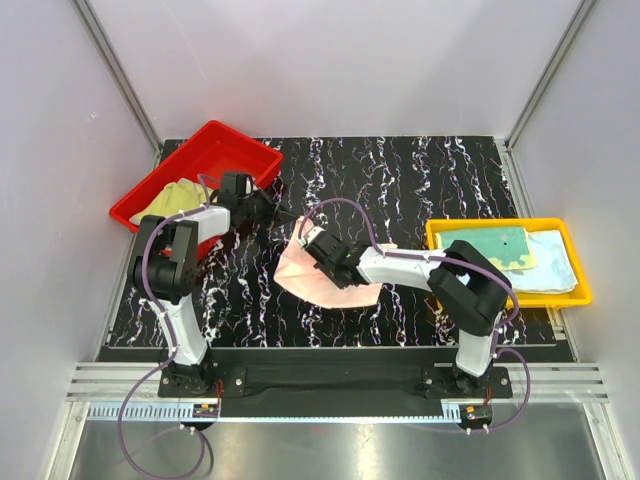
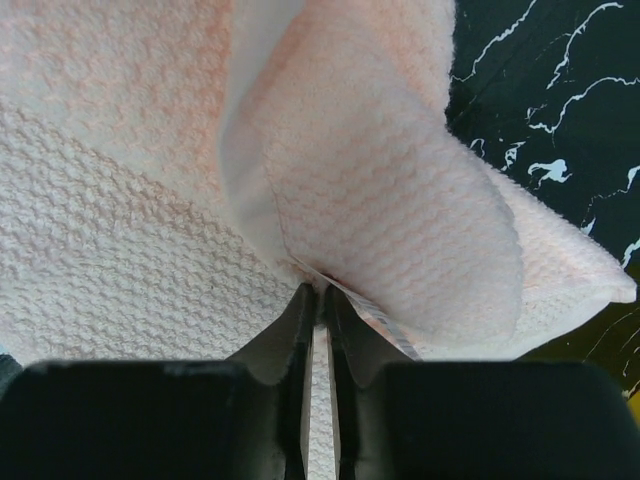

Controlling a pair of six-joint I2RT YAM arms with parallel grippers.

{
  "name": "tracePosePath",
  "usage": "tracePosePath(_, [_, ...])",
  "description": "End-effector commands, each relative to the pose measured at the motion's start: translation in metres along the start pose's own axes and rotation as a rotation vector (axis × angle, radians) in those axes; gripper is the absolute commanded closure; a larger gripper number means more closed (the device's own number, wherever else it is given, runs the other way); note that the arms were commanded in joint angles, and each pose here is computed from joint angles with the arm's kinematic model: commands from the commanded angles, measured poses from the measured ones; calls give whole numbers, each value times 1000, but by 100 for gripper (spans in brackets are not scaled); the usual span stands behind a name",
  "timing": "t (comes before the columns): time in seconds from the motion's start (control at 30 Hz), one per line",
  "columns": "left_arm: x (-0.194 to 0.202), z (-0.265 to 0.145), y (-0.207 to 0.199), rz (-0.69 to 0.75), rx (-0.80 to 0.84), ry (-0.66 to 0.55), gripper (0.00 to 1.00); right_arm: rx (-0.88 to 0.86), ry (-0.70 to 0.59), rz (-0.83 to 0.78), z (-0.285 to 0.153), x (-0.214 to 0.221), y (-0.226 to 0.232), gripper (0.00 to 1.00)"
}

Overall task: Fold and stack the towels
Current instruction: Flatten out the crumpled towel

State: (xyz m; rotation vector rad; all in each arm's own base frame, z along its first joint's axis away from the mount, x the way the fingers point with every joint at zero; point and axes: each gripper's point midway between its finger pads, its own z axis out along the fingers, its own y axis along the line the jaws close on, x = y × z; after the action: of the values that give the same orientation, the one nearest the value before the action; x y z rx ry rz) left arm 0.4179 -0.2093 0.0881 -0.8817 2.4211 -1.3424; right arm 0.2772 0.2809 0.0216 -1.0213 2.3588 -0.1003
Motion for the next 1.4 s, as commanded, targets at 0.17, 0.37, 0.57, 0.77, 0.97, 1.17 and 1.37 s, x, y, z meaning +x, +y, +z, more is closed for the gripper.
tracePosePath(0.17, [-13, -9, -20, 79, 22, -55, 100, 31, -63, 29, -19, -14, -8, 88])
tracePosePath(0.37, [-10, -8, -16, 79, 17, -40, 100, 13, -50, 58, -14, -14, -2, 77])
tracePosePath(0.57, [-10, -8, -14, 84, 7, -37, 100, -1, -65, 74, -16, -17, 0, 82])
tracePosePath(0.77, [-10, -9, -15, 94, 7, -39, 100, -76, -93, 158, -20, -22, 2, 72])
tracePosePath(0.97, [-10, -9, -13, 101, -4, -45, 100, -136, -94, 222, -23, -18, -1, 81])
tracePosePath(1.17, [-11, -9, -12, 104, -10, -49, 100, -129, -93, 231, -22, -14, -6, 93])
tracePosePath(1.37, [-12, -9, -10, 102, -17, -51, 100, -131, -59, 213, -17, -6, -4, 78])
